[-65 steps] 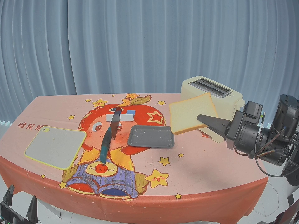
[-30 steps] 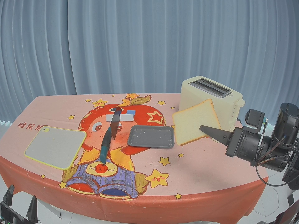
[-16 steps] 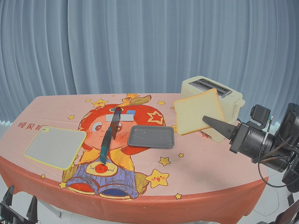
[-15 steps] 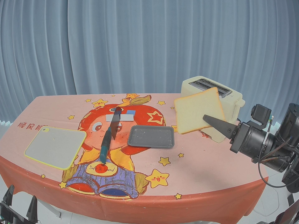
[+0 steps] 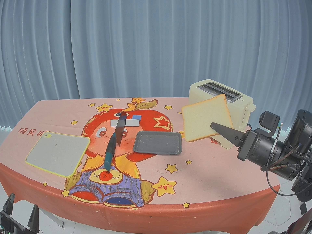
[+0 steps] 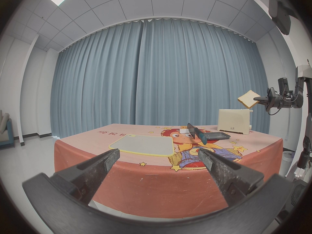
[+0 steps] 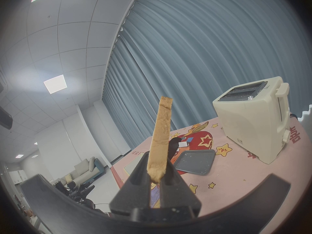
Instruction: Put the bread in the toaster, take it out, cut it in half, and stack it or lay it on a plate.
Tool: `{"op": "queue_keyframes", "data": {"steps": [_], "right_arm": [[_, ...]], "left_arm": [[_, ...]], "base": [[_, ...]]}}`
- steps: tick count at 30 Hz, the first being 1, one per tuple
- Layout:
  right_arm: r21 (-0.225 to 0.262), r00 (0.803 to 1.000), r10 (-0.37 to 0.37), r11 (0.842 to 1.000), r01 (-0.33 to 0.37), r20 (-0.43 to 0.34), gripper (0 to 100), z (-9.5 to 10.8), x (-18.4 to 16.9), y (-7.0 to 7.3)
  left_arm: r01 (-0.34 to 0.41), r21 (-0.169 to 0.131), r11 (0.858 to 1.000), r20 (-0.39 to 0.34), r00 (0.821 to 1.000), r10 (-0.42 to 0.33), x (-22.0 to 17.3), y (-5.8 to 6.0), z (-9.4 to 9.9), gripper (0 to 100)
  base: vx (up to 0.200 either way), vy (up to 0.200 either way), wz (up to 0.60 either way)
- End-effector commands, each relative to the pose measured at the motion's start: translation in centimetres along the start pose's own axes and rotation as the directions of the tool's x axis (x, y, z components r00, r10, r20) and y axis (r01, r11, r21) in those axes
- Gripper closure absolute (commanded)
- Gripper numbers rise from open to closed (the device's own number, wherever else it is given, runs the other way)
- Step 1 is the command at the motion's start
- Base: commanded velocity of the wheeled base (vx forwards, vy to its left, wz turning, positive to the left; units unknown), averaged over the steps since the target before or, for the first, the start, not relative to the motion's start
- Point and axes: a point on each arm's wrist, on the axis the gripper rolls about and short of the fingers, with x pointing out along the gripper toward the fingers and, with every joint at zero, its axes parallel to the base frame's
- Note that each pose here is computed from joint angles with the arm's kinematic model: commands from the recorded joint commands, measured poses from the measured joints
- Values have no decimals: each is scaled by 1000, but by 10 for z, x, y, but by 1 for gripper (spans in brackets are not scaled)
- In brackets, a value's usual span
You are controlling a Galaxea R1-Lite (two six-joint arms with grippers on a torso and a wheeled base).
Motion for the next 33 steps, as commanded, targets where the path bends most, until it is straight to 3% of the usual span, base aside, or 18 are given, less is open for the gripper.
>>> {"op": "queue_keyframes", "data": {"steps": [1,15,22,28,33], "right_arm": [[0,1000,0,1000,0,-5,100,-1,0,0],[-16,1000,-6,1000,6,-15,100,-3,0,-2],[-141,999,-35,989,35,2,100,2,5,-10],[-298,995,-100,950,95,0,100,2,7,-28],[-340,996,-90,936,87,6,100,5,6,-28]], "left_arm": [[-1,0,1000,-12,1000,1,1,0,-5,0],[-1,0,1000,-12,1000,1,1,0,-5,0],[-1,0,1000,-12,1000,1,1,0,-5,0],[-1,0,1000,-12,1000,1,1,0,-5,0],[-1,0,1000,-12,1000,1,1,0,-5,0]], "base": [[0,0,0],[0,0,0],[0,0,0],[0,0,0],[0,0,0]]}}
